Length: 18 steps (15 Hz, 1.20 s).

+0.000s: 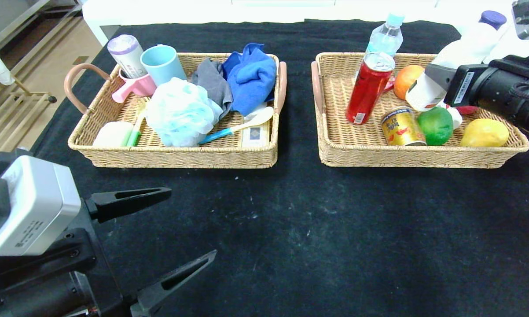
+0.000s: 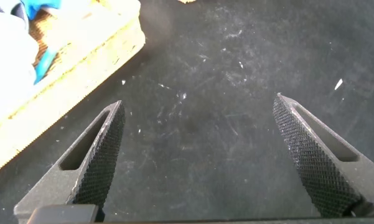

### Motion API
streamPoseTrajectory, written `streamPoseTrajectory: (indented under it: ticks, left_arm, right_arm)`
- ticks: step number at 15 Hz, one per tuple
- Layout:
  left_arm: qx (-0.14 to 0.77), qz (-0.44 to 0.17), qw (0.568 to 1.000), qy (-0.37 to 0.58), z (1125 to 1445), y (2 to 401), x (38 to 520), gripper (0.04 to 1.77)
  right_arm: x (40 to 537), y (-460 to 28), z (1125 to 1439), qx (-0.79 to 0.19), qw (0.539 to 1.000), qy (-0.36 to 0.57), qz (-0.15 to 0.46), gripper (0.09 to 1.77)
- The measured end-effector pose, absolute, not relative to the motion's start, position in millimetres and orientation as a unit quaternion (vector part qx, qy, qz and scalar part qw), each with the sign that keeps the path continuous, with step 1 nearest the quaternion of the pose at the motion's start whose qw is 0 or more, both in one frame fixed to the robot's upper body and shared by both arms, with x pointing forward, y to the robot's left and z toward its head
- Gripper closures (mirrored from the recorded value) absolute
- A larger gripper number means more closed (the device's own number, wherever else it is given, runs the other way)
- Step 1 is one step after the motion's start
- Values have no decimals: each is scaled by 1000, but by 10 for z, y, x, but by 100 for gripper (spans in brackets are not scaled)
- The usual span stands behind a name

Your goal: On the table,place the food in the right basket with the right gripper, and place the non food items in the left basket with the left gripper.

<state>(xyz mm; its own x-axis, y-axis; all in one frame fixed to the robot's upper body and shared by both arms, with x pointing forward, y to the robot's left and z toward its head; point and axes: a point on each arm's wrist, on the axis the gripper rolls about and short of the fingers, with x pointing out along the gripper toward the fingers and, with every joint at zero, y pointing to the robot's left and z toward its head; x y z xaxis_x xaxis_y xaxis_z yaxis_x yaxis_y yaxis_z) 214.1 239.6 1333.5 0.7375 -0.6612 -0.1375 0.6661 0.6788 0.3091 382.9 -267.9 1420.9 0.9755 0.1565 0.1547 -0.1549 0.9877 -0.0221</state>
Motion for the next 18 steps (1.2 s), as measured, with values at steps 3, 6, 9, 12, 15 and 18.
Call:
streamPoseTrajectory:
  ticks: [3,6,9,12,15,18]
  left_arm:
    - [173,-362,916,4,13344,2402,2132,9]
    - [173,-362,916,3,13347,2408,2124,9]
    - [175,-363,915,-1,13355,2411,2116,9]
    - [175,-362,915,-3,13366,2419,2105,9]
    - [174,-362,916,-5,13373,2424,2099,9]
    - [175,-362,916,-6,13373,2426,2096,9]
  right_arm:
    - [3944,-2711,14173,-2,995,-73,69,90]
    - [4027,-2753,14161,2,996,-72,61,90]
    - [4052,-2767,14173,1,996,-74,58,78]
    - [4057,-2771,14180,1,995,-76,57,57]
    - [4051,-2770,14183,0,995,-76,58,44]
    - [4014,-2771,14185,-2,996,-74,58,35]
